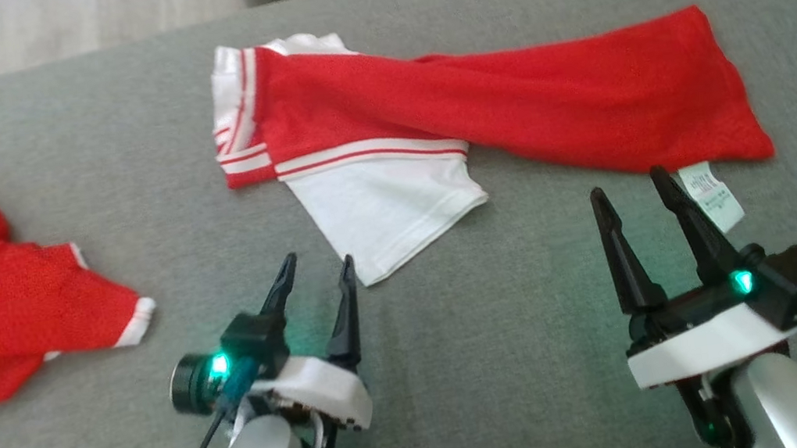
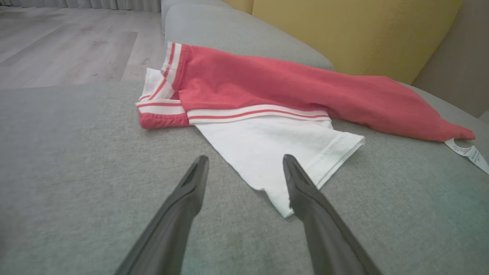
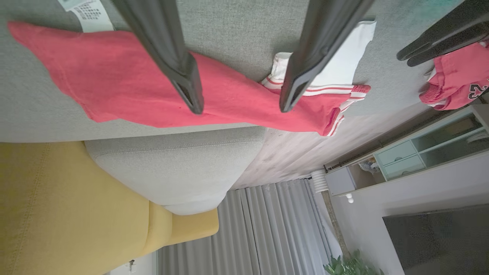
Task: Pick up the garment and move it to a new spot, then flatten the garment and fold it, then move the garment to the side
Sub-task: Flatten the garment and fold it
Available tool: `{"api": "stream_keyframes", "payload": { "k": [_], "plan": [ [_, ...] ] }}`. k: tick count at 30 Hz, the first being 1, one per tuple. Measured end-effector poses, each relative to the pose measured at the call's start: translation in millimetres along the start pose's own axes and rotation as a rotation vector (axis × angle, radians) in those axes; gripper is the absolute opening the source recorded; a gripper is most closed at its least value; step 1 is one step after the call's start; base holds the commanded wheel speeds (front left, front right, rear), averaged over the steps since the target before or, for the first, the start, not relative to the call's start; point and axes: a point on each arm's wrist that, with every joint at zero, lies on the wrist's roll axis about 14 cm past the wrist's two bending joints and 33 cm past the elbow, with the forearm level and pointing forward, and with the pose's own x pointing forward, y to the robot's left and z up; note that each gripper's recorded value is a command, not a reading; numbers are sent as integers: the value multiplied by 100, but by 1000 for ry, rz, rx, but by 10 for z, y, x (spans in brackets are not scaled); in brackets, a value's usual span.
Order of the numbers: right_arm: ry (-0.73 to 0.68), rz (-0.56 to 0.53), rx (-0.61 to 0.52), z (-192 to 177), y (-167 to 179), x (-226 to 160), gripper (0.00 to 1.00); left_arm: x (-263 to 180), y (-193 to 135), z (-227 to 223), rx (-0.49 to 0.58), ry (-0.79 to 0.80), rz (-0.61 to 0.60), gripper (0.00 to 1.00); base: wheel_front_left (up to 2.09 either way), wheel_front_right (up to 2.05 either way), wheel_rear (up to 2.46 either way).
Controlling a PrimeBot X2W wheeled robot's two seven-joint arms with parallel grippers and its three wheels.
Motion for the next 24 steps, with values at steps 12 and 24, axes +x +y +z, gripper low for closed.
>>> {"api": "stream_keyframes", "payload": {
  "k": [12,24],
  "plan": [
    [18,-77,15,-64,-251,-26,100,303,-151,-425,-33,196,-67,100,0,0,0],
    [-4,-104,16,20,-330,-66,100,359,-423,-376,3,212,-175,0,0,0,0]
  ]
}}
